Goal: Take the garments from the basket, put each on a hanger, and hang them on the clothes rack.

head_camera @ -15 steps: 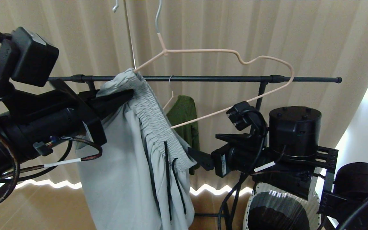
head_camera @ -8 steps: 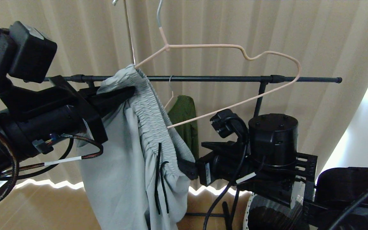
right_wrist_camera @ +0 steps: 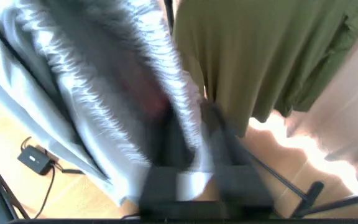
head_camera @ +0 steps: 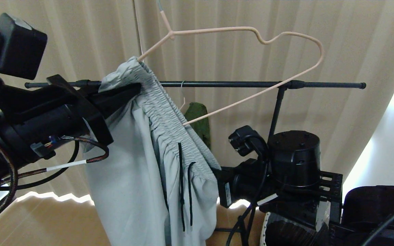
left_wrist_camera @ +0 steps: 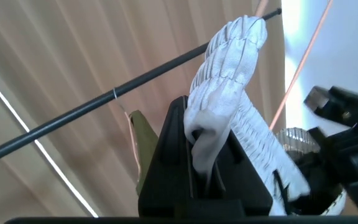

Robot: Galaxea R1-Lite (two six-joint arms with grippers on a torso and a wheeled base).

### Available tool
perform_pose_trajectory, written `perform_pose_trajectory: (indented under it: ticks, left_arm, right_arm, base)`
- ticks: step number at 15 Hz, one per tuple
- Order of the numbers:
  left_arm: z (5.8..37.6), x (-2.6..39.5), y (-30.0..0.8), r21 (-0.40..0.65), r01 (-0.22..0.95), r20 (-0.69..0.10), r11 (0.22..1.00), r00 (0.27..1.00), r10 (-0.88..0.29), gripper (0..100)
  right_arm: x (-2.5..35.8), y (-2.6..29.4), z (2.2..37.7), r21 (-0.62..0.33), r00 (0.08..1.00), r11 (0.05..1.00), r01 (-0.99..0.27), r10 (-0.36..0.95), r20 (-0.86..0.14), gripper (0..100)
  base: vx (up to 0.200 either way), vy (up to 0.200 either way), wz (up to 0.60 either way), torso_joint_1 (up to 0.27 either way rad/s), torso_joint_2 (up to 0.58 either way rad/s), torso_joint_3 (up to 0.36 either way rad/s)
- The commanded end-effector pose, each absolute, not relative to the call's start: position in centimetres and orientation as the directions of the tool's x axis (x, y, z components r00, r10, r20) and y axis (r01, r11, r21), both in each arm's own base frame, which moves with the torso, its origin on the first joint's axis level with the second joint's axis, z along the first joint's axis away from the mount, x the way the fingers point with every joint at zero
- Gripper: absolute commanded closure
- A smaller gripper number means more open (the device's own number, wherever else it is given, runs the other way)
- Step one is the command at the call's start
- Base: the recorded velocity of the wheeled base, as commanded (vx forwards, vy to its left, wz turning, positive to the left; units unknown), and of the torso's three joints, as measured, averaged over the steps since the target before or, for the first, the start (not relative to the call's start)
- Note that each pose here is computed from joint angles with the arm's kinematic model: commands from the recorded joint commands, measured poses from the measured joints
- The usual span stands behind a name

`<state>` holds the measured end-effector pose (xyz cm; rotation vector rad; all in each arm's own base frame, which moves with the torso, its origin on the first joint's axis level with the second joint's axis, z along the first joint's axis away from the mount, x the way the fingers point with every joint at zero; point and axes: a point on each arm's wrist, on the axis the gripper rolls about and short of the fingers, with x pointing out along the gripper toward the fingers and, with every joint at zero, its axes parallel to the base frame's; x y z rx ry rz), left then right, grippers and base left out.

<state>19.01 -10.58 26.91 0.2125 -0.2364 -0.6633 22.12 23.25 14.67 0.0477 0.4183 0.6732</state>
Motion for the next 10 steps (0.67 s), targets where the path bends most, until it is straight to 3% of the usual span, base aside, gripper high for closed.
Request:
perform_pose_trajectory:
  ticks: [1,10]
  left_arm:
    - [26.4,19.2,-10.2,0.272,0.570,0.129,0.775,0.777,-0.616,100]
    - [21.7,18.5,-9.2,0.287,0.578,-0.032,0.764,0.803,-0.595,100]
  right_arm:
    - [22.6,21.1,16.0,0.168,0.765,0.829,-0.533,0.557,-0.324,100]
    - [27.8,12.8,19.4,0.093,0.928,0.953,-0.290,0.303,-0.217,100]
  base:
    - [0.000,0.000,0.00,0.000,0.00,0.000]
    - [0.000,0.000,0.00,0.000,0.00,0.000]
